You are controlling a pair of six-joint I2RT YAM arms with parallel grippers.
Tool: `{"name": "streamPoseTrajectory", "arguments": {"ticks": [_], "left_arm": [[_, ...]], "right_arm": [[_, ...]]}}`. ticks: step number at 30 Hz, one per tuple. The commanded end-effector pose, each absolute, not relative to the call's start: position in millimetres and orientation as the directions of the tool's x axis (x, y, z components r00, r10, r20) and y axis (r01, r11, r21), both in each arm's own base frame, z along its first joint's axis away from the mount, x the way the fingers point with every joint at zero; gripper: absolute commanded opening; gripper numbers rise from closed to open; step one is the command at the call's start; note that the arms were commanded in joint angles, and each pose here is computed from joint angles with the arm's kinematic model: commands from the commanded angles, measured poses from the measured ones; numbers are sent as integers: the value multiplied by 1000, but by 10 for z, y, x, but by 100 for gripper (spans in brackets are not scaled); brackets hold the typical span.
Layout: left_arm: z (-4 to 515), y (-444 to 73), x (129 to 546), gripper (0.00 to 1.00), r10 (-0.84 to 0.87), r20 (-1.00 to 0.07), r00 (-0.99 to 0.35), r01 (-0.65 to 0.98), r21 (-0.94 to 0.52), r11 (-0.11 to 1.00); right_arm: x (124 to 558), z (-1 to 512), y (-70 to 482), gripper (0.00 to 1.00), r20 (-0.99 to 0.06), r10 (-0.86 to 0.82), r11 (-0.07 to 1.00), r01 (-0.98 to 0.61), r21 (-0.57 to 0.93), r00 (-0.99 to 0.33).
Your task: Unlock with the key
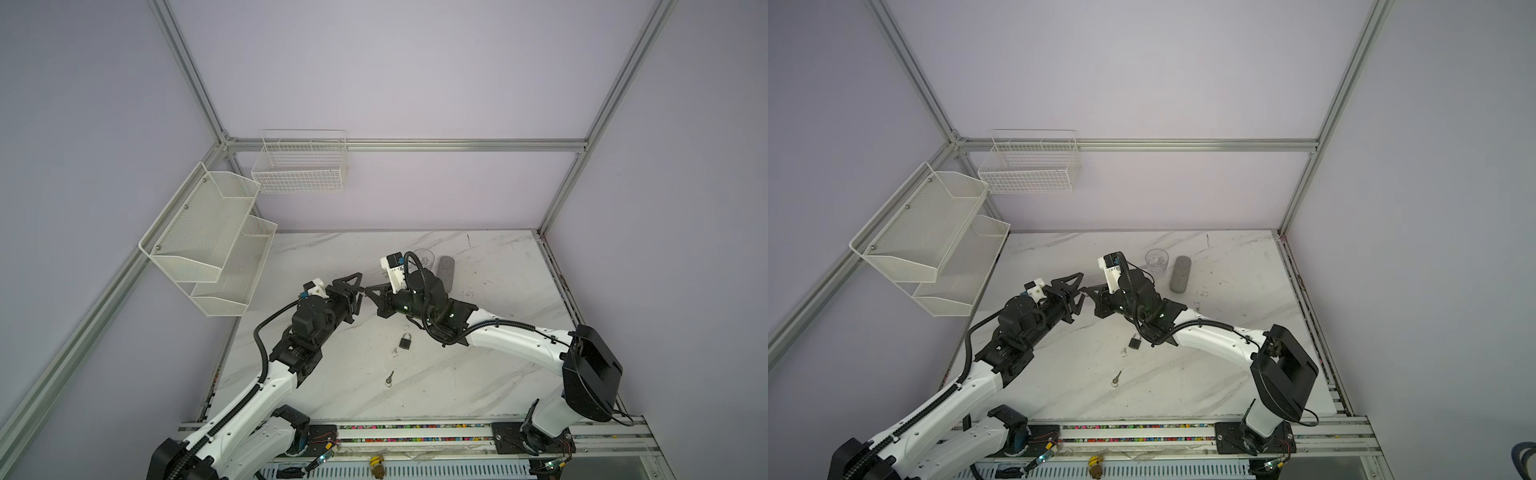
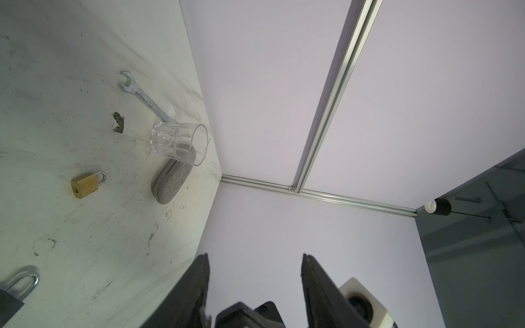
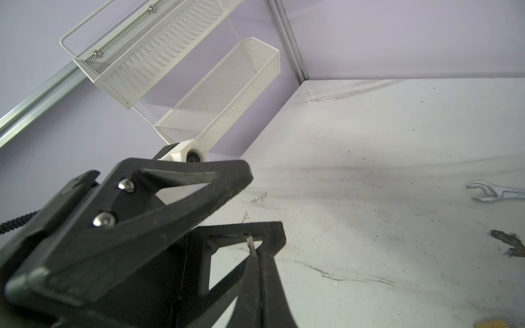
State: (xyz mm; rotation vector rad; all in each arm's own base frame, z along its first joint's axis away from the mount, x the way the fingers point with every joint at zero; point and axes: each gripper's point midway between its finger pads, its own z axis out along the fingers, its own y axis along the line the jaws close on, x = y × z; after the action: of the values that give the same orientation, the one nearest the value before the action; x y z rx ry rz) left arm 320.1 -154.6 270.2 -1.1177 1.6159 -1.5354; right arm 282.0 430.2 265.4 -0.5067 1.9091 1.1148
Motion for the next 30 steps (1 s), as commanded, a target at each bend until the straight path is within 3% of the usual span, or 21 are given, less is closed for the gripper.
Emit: {"name": "streamPoseTrajectory", "arguments": {"ticks": [1,6,15,30], "left_arm": [[2873,-1567,3213,45,-890,110,-443,-106,-992,-69],[2850,-1579,3217,33,-888,108,-447,-115,-991,-63],[2879,-1681,3244,28,-867,96,-489,-117,-992,-44],[2881,-1670,3236,13,-869,100,-485,-117,-992,-49]], "right_arm": [[2806,2845,4251,0,-846,107,516,-698,496,-523],[2810,2886,4226,0,-850,119,520,-697,494,-514],[2805,2977,4238,0,-857,131,507,-709,490,-499],[2830,2899,4246,0,-859,120,520,-705,482,-498]]}}
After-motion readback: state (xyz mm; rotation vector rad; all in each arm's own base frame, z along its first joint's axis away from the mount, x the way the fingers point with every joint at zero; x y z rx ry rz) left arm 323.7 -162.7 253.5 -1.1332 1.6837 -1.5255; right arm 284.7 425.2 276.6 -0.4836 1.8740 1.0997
